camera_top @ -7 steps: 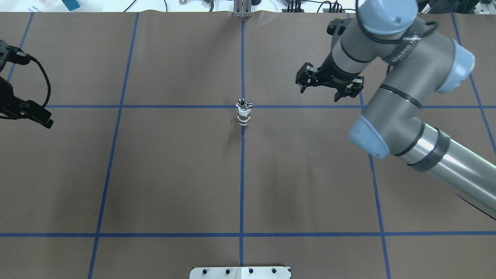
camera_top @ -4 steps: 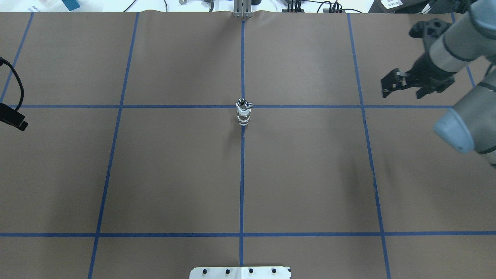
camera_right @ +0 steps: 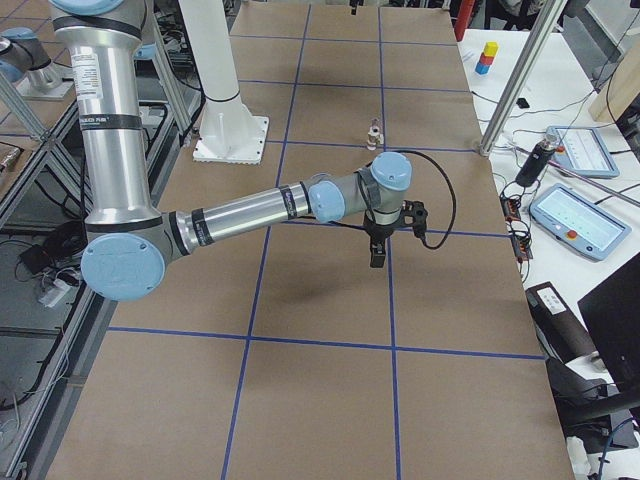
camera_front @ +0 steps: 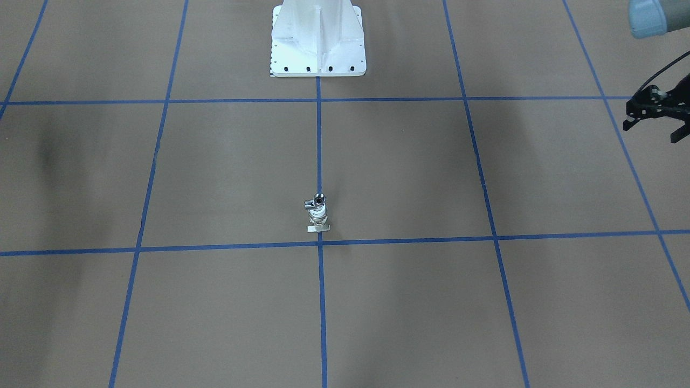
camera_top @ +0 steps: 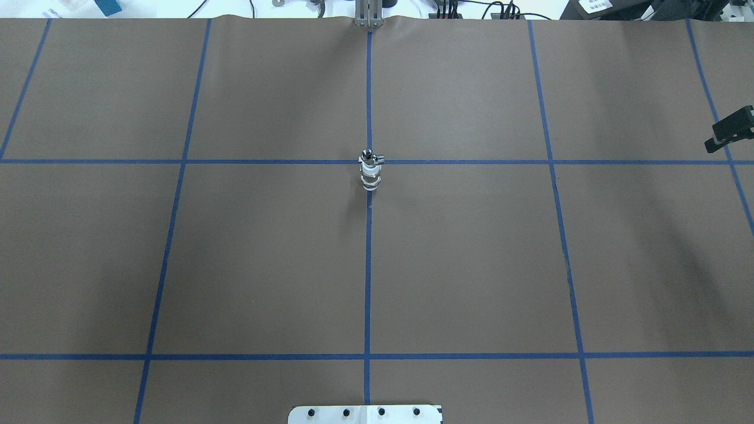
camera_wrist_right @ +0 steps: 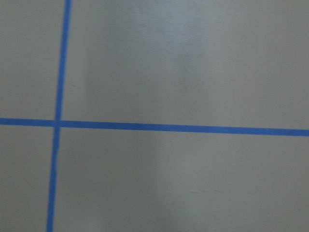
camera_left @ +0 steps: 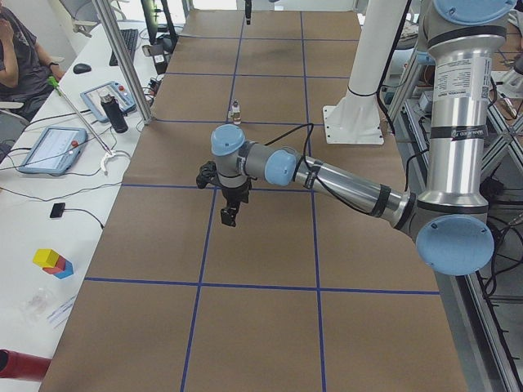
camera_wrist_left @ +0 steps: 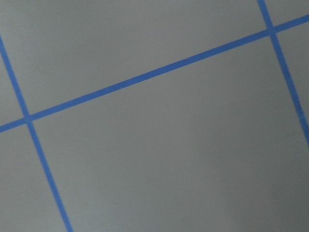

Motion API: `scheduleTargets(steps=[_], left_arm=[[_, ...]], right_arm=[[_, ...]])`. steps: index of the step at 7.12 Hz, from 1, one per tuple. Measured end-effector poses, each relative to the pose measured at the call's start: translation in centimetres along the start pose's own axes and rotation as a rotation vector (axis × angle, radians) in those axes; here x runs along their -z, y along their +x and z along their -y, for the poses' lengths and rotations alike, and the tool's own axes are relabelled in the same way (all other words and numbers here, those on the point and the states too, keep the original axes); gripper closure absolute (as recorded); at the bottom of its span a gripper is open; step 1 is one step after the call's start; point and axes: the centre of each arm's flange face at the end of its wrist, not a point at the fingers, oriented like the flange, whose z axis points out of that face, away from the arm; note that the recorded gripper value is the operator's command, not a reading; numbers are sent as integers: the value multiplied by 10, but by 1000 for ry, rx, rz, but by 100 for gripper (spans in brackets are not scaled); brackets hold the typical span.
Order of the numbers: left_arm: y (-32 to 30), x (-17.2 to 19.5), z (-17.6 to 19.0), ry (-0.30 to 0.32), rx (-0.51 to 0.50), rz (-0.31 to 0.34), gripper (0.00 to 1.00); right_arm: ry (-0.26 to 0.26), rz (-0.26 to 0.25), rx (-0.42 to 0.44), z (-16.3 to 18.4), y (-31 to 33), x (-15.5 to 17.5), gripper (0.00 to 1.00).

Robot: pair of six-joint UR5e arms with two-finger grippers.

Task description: Assemble PPR valve and pipe with both arms

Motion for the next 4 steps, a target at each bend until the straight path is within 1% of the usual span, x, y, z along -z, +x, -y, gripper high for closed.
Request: scheduleTargets(steps=[1,2,4], left_arm=[[-20,2,-6,4,-1,-25,0],[-31,0,-9,3,7,-33,0],[-47,5,-13,14,37,-33,0]], right_arm=[[-1,11,15,-7,25,4,0],[0,12,20,-11,37,5,0],[20,8,36,-8,34,13,0]])
